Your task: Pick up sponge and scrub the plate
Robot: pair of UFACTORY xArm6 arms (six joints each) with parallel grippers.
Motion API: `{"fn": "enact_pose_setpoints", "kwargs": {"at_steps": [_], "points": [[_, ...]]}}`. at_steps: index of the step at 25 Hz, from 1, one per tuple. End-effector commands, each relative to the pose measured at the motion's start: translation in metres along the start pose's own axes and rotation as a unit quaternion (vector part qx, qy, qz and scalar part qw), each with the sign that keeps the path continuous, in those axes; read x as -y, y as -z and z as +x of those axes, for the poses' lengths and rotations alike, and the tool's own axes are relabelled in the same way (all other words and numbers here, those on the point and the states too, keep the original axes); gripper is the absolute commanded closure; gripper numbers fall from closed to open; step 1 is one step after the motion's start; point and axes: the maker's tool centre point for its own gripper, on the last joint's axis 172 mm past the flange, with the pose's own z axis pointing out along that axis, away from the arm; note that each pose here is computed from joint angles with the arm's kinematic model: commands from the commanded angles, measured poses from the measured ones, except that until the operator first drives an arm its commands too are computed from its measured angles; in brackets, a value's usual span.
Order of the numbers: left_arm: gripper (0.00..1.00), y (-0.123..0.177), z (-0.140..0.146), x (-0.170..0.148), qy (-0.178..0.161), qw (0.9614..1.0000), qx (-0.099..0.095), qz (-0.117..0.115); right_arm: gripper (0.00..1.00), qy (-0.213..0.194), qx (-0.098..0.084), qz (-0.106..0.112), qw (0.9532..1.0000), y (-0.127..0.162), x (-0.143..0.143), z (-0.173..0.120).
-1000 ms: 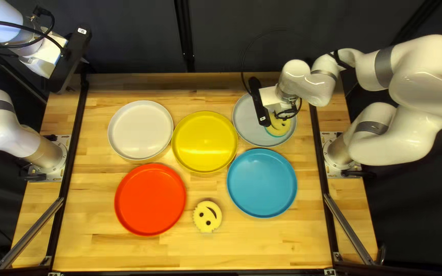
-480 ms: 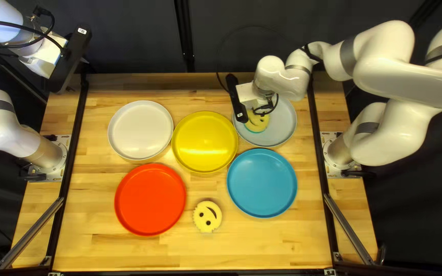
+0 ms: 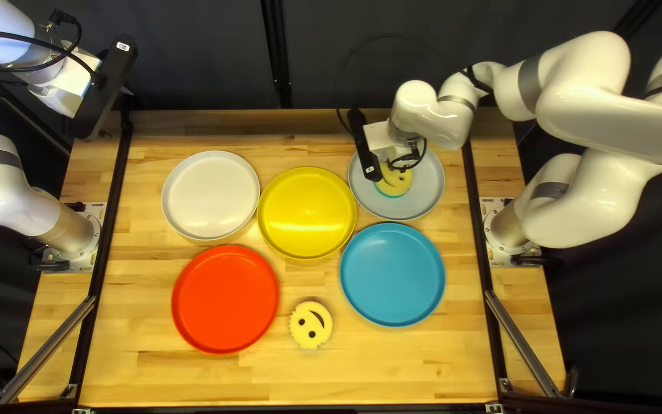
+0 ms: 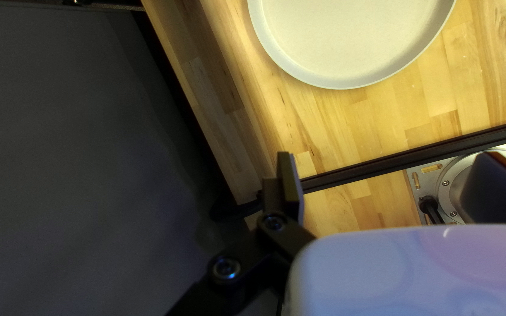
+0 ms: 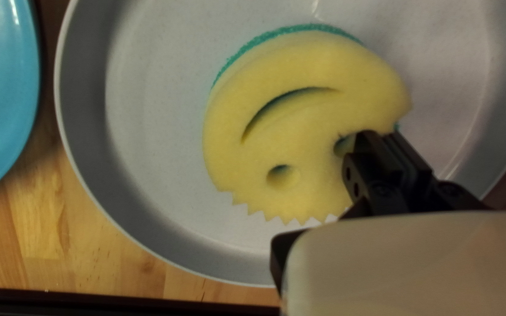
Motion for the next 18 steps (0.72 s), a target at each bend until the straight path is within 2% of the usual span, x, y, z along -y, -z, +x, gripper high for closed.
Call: {"fn": "enact_pose_setpoints", "kwargs": {"at_steps": [1,7,18], "points": [[0.00,0.000,0.000,0.000,0.000,1.0000,0.000,0.000,1.00,-0.007,0.007,0.005,0.9999,0.000,0.001,-0.011],[0.00,0.000,0.000,0.000,0.000,1.0000,0.000,0.000,1.00,-0.006,0.005,0.005,1.0000,-0.003,-0.009,0.004],[0.00,0.000,0.000,0.000,0.000,1.0000,0.000,0.000,1.00,0.019,-0.013,-0.008,0.9997,0.004,-0.039,0.076]]}}
